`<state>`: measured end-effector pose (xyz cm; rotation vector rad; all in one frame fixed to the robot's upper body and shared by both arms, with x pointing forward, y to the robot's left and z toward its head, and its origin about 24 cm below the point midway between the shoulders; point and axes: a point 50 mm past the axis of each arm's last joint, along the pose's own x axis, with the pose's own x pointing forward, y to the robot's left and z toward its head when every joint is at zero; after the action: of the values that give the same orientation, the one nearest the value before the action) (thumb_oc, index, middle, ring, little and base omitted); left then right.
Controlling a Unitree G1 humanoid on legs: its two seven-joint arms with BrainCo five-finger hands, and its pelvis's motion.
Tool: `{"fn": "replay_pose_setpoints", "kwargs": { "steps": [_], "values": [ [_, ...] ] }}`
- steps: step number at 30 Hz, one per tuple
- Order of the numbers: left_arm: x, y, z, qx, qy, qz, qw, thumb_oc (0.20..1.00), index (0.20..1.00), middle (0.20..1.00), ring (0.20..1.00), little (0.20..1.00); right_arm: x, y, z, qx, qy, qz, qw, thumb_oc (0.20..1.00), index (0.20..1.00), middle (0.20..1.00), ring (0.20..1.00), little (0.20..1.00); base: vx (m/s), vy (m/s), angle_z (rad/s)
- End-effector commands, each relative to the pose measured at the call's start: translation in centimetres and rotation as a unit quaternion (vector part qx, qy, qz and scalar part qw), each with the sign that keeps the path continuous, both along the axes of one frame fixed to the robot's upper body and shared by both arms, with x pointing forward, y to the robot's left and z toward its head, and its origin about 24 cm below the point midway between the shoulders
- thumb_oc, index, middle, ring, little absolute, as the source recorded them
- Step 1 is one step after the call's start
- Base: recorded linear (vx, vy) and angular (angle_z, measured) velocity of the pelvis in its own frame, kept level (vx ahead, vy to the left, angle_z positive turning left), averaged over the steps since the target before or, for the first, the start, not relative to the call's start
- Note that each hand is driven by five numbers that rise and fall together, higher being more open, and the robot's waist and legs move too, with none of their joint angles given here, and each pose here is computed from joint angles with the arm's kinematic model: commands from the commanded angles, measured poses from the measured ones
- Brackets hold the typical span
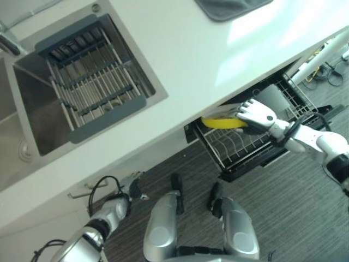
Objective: Place the dishes in the dishwasher.
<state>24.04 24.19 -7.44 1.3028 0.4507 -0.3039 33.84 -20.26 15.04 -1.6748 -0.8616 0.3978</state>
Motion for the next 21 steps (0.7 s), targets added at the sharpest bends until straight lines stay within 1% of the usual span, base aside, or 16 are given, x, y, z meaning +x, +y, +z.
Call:
{"fn": "replay_pose_setpoints", "kwargs": {
  "steps": [1,9,14,21],
  "values": [
    [-0.4,-0.9,-0.3,-0.013,-0.004,-0.021,1.000,1.000,1.000,1.000,1.000,1.000,0.9,0.5,4.7,0.049,-0.110,0.014,0.993,0.200,0.200,0.200,0.200,0.200,-0.02,-0.013,0.06],
    [0.7,-2.7,0.3,-0.037,-0.027,-0.057,0.997,1.000,1.000,1.000,1.000,1.000,3.0,-0.4,3.5,0.054,-0.121,-0.061,0.989,0.200,0.200,0.200,0.200,0.200,-0.01,-0.015,0.08],
    [0.7,-3.7,0.2,-0.040,-0.031,-0.074,0.996,1.000,1.000,1.000,1.000,1.000,3.6,-1.9,2.7,0.062,-0.116,-0.118,0.984,0.200,0.200,0.200,0.200,0.200,0.01,-0.002,0.03],
    [0.7,-4.4,0.2,-0.044,-0.038,-0.084,0.995,1.000,1.000,1.000,1.000,1.000,4.6,-3.4,2.7,0.036,-0.108,-0.202,0.973,0.200,0.200,0.200,0.200,0.200,0.01,0.006,0.05]
  ]
}}
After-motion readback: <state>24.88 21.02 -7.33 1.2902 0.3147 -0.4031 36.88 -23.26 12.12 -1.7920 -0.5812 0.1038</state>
